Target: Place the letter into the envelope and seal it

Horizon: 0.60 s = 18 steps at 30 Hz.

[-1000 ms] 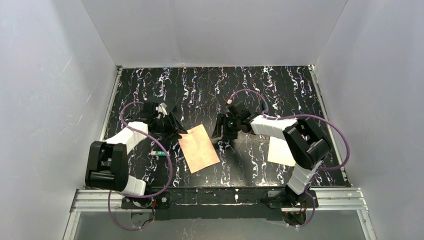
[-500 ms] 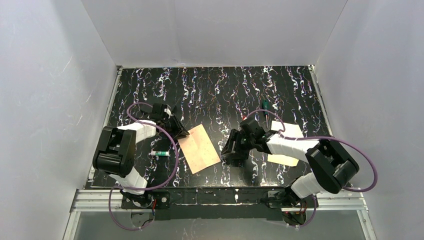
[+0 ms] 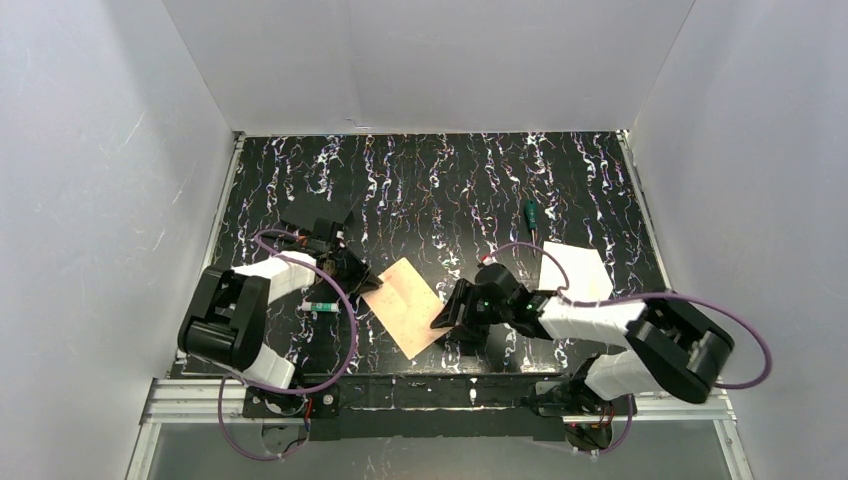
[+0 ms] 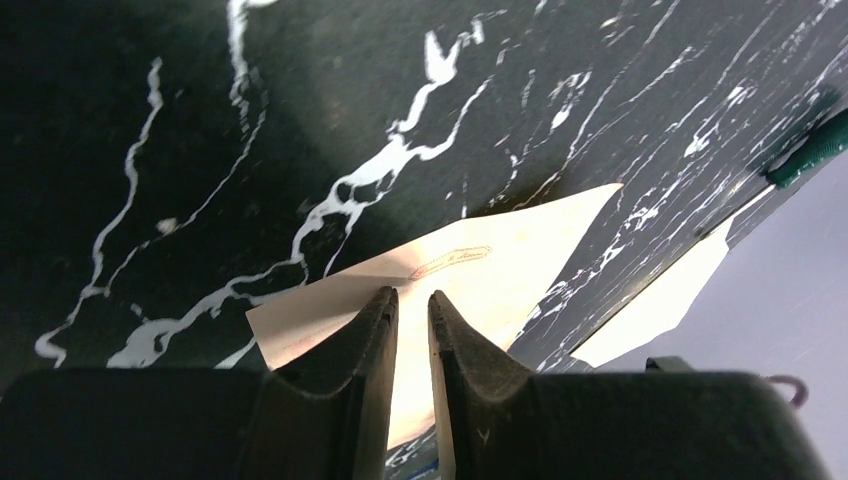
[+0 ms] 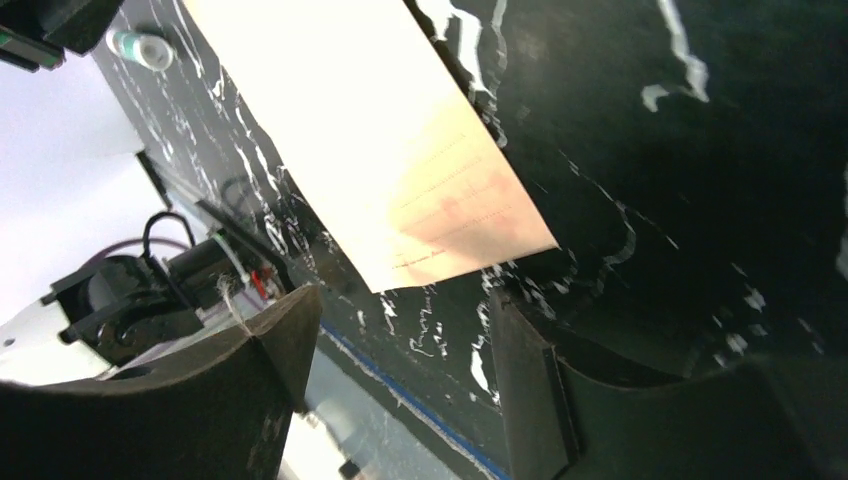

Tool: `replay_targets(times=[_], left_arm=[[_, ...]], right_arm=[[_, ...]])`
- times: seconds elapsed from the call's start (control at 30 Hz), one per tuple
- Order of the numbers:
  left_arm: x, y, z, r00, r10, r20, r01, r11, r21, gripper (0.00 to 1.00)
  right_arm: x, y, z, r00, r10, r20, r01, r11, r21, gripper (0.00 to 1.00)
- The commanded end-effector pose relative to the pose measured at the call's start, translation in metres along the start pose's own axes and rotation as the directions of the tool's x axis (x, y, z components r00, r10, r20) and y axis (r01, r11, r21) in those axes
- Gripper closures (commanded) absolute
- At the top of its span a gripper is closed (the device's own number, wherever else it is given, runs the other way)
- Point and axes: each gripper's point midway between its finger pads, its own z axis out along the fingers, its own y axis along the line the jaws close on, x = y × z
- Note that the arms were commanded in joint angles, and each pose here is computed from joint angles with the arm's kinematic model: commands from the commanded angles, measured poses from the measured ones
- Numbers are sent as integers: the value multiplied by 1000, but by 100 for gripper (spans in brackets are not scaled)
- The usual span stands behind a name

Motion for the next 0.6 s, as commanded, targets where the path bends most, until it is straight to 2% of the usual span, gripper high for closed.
replay_targets(times=[0.0, 0.1, 0.2, 0.43, 0.57], left_arm=[[25, 68, -6, 993, -121, -15, 112, 954, -278, 82], [28, 67, -11, 989, -151, -7, 143, 950, -276, 82], [35, 66, -13, 976, -216, -15, 205, 944, -259, 81], [56, 58, -10, 905, -416, -89, 390, 894, -220, 82], [59, 54, -9, 881, -462, -102, 432, 873, -224, 82]], right_arm=[[-12, -21, -16, 975, 65, 213, -74, 997, 33, 29], [-25, -28, -34, 929, 148, 341, -133, 989, -66, 26], [-24, -35, -41, 915, 182, 361, -156, 983, -99, 25], [0, -49, -24, 952, 208, 225, -217, 976, 13, 26], [11, -46, -11, 965, 219, 142, -227, 973, 44, 27]])
